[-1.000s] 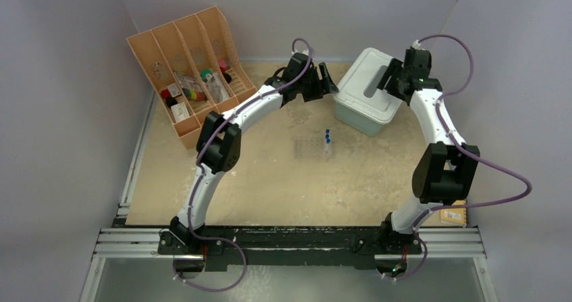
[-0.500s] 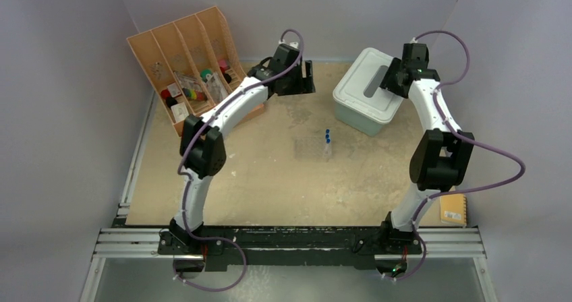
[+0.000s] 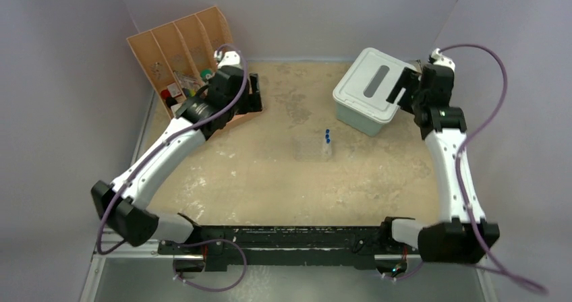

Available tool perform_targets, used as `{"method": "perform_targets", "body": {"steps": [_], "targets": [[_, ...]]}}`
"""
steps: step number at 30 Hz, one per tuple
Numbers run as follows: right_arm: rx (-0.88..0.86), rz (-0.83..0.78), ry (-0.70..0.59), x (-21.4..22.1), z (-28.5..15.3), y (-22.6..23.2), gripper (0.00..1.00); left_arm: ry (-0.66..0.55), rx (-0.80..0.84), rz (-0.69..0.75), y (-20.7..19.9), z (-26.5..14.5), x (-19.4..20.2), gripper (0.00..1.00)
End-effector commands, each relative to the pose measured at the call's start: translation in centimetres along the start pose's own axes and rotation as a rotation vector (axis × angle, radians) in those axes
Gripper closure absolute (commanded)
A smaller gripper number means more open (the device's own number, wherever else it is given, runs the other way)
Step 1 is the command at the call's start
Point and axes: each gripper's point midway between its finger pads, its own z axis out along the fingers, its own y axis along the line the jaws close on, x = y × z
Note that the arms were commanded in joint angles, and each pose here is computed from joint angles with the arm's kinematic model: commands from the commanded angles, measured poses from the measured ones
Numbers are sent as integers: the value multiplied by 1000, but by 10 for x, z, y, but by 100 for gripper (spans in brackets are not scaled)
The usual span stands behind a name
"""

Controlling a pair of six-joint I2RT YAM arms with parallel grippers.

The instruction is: Organize the chemistry lab equipment

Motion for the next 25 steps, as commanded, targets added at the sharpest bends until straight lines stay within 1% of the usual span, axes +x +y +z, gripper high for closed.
{"method": "perform_targets", "body": {"steps": [1,4,6,10,14,19,25], "targets": [[39,0,-17,26,-42,-25,20,-188,-113,-87,45,-52,-26,19],[39,-4,-55,34,-79,-37,18,-294,-171,-115,75,-98,-46,18],[44,0,-92,35,-100,-45,15,-337,-177,-135,88,-124,-50,18],[10,-1,-156,33,-136,-49,5,-384,-171,-156,109,-168,-53,17],[2,4,-175,31,-159,-52,1,-410,-235,-144,133,-200,-58,15],[10,17,-230,18,-184,-57,1,-428,-250,-165,145,-221,-60,14],[1,37,-247,16,-194,-57,1,-418,-227,-177,145,-224,-54,13]]}}
